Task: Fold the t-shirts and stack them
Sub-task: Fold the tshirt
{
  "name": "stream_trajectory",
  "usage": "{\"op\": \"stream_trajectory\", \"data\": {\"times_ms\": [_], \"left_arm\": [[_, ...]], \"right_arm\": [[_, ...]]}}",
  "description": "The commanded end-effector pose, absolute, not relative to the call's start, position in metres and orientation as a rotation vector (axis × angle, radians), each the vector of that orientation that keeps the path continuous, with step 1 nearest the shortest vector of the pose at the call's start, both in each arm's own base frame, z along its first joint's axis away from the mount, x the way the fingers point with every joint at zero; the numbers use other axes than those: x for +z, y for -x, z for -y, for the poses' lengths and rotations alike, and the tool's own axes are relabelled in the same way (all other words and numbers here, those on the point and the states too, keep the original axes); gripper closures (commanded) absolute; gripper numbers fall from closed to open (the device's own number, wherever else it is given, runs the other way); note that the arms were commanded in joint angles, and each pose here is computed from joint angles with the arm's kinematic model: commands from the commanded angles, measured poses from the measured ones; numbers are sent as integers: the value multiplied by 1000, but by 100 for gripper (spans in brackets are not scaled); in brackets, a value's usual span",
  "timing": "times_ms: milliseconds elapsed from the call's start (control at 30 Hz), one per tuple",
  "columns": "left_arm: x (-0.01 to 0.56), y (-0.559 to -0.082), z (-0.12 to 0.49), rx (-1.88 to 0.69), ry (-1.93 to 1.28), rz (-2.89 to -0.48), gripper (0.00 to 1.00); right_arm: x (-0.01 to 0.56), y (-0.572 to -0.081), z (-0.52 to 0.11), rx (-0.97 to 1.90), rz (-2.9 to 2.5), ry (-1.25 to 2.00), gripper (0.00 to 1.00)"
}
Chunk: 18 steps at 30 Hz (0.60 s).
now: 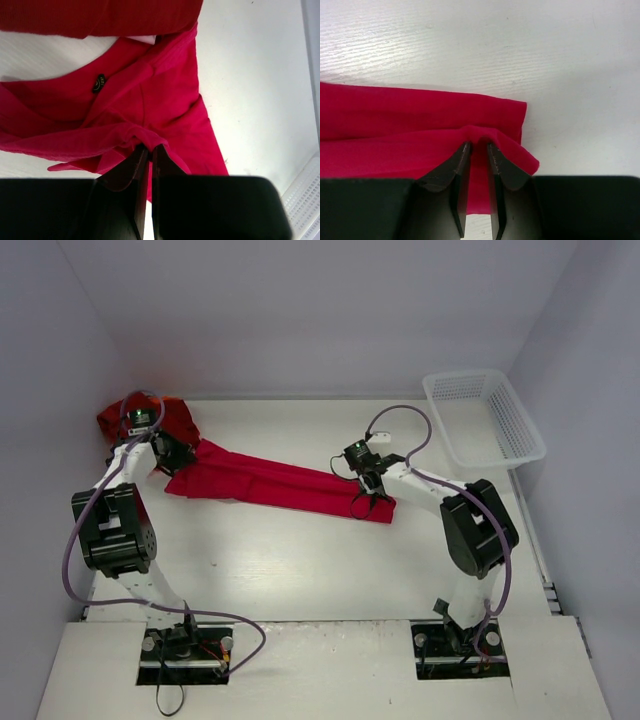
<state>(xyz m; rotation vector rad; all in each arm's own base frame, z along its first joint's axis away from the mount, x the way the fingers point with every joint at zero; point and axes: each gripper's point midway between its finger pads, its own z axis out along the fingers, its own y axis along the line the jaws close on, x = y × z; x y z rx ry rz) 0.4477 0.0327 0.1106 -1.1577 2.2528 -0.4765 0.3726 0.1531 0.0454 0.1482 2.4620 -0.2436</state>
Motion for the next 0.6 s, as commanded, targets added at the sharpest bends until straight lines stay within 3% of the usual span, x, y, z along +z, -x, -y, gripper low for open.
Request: {"op": "stream_trajectory", "data": {"times_ms": [0, 233, 300, 333, 367, 467, 533, 567], "left_arm": [[150, -471, -39, -511, 1069, -2114, 100], [163, -480, -38, -546, 1030, -2058, 100], [164, -482, -37, -559, 1024, -2050, 100], [164, -484, -33, -572, 1013, -2055, 60], [164, -484, -33, -573, 1013, -2055, 60], [166, -484, -31, -566, 1001, -2051, 32], [169, -483, -29, -561, 990, -2046, 28], [171, -484, -29, -557, 985, -2039, 18]], "right_arm": [[64, -386, -147, -264, -2411, -170, 83], [78, -389, -143, -275, -2369, -180, 73], [79, -390, -143, -276, -2366, -178, 55], [81, -390, -143, -272, -2360, -182, 34], [81, -390, -143, -272, -2360, -182, 27], [87, -388, -143, -274, -2342, -182, 8], [94, -386, -146, -269, -2322, -175, 0], [98, -386, -145, -280, -2307, -179, 0]]}}
